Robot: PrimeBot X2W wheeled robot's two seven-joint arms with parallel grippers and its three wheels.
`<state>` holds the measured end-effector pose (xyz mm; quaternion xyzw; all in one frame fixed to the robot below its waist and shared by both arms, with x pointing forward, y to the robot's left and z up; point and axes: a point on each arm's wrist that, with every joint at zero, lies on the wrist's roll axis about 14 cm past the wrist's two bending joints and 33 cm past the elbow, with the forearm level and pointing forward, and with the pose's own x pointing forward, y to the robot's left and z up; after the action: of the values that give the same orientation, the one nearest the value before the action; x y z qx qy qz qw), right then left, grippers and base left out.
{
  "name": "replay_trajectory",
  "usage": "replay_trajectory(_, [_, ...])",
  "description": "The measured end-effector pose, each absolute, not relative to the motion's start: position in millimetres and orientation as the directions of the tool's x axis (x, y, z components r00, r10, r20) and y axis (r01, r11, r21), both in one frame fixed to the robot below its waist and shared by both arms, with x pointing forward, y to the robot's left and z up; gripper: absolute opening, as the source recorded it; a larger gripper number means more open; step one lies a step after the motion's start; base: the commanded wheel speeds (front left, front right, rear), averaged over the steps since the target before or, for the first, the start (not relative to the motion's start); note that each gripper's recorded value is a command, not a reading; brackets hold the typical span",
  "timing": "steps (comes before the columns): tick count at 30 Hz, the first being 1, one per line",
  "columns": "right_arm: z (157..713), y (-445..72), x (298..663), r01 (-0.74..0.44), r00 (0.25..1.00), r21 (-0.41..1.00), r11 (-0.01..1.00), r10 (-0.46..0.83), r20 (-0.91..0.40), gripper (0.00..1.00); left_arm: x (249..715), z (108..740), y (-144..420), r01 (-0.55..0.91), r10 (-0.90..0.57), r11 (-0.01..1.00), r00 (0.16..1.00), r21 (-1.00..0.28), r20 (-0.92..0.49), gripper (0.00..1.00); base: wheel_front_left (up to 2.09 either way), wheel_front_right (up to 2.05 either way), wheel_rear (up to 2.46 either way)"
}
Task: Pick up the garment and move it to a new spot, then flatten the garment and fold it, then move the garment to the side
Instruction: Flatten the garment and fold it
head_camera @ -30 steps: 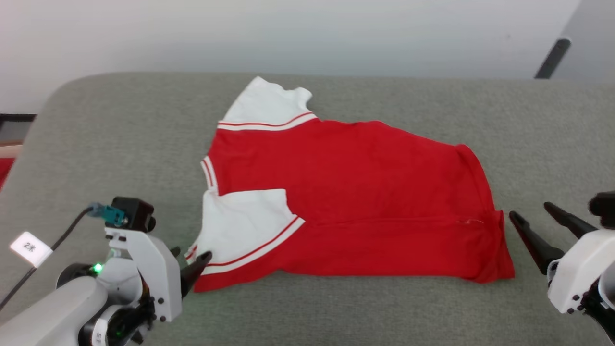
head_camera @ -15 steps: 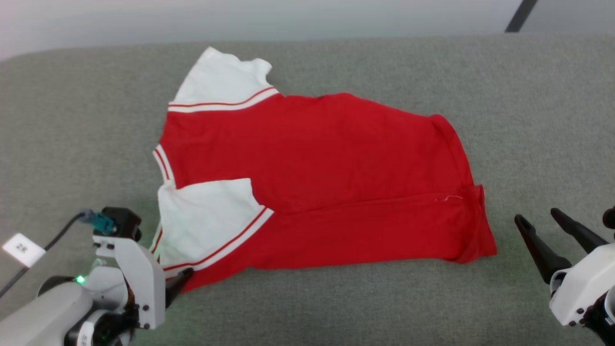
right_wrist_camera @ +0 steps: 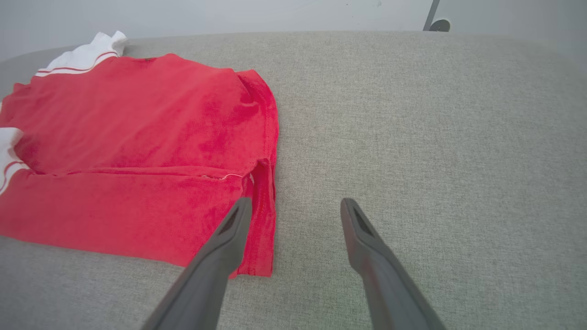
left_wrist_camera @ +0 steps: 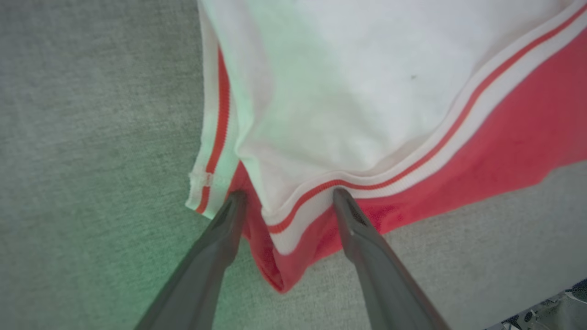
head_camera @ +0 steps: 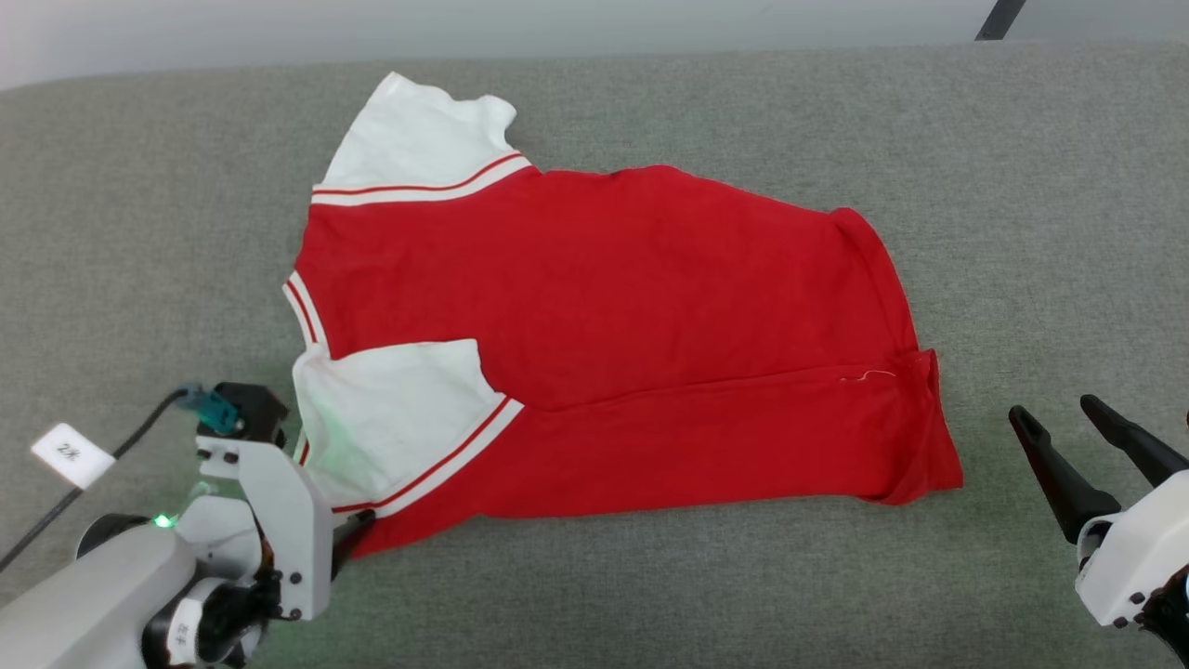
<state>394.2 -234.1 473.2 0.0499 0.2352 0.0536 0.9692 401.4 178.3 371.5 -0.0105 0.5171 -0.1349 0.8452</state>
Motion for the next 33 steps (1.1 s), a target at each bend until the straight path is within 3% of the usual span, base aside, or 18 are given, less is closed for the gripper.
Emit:
replay_trajectory(10, [476, -227, 393, -0.093, 0.882, 0.133, 0.987, 0.144, -0.449, 1.0, 398, 369, 183, 0.199, -0.175, 0.975, 0.422, -0.097, -0.89, 1.0, 0.0, 0.0, 0.0])
replay_trajectory(11, [476, -227, 393, -0.094, 0.882, 0.134, 0.987, 0.145, -0.448, 1.0, 397, 368, 183, 0.193, -0.17, 0.976, 0.418, -0.096, -0.892, 0.9, 0.0, 0.0, 0.0])
replay_trajectory(13, [476, -226, 392, -0.094, 0.881, 0.137, 0.986, 0.147, -0.451, 1.0, 396, 367, 183, 0.178, -0.169, 0.979, 0.41, -0.103, -0.896, 0.04, 0.0, 0.0, 0.0])
replay_trajectory(14, [476, -226, 392, -0.094, 0.88, 0.141, 0.986, 0.149, -0.452, 1.0, 397, 366, 183, 0.167, -0.169, 0.98, 0.409, -0.108, -0.897, 0.0, 0.0, 0.0, 0.0])
replay_trajectory(23, [470, -225, 384, -0.097, 0.841, 0.15, 0.984, 0.161, -0.517, 1.0, 395, 362, 189, 0.15, -0.149, 0.984, 0.403, -0.095, -0.903, 0.0, 0.0, 0.0, 0.0])
replay_trajectory(33, [437, -212, 376, -0.126, 0.685, 0.172, 0.977, 0.211, -0.697, 1.0, 397, 359, 184, 0.159, -0.173, 0.98, 0.412, -0.116, -0.894, 0.0, 0.0, 0.0, 0.0])
